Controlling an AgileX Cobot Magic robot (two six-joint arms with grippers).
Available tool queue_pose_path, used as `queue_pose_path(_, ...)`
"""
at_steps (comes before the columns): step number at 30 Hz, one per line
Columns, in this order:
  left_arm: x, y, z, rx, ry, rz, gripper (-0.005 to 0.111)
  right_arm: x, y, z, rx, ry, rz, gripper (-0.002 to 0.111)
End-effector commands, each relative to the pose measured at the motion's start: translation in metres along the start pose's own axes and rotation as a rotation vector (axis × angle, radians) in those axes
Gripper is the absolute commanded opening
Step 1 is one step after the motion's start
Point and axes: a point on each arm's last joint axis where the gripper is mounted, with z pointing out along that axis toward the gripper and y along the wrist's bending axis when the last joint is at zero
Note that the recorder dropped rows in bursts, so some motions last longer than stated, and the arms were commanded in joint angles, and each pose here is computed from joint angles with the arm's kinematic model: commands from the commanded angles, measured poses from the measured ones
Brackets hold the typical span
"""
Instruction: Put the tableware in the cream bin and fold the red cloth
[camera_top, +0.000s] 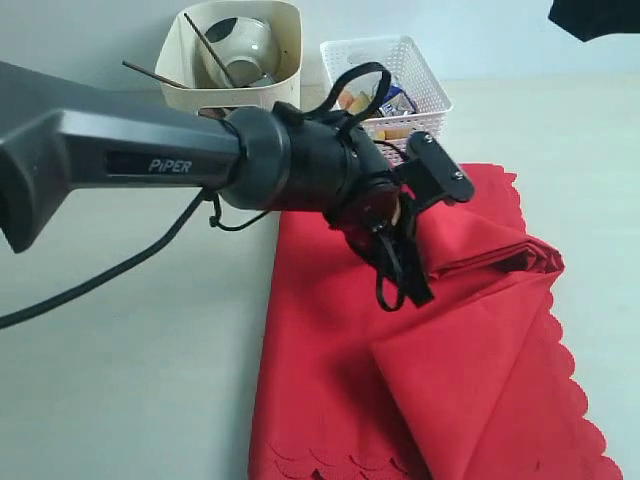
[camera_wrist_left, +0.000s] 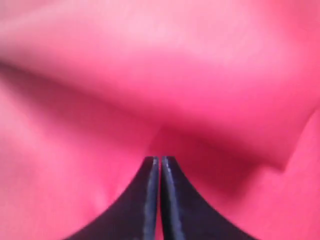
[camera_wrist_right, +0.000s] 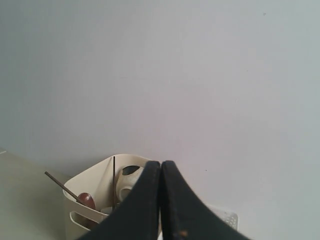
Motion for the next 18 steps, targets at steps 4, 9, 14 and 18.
queue_pose_path(4, -0.035, -0.001, 0.013, 0.002, -0.37, -0.008, 0.004, -0.001, -0.001, 0.0, 0.007, -0.013, 0.005, 0.0)
queue_pose_path(9, -0.045, 0.062, 0.009, -0.061, -0.357, -0.264, 0.004, -0.001, -0.001, 0.0, 0.007, -0.013, 0.005, 0.0)
queue_pose_path(14, -0.03, 0.082, -0.016, -0.104, -0.154, -0.221, 0.004, -0.001, -0.001, 0.0, 0.007, -0.013, 0.005, 0.0)
queue_pose_path(18, -0.014, 0.058, -0.026, -0.047, -0.015, -0.041, 0.004, -0.001, -0.001, 0.0, 0.007, -0.013, 0.005, 0.0)
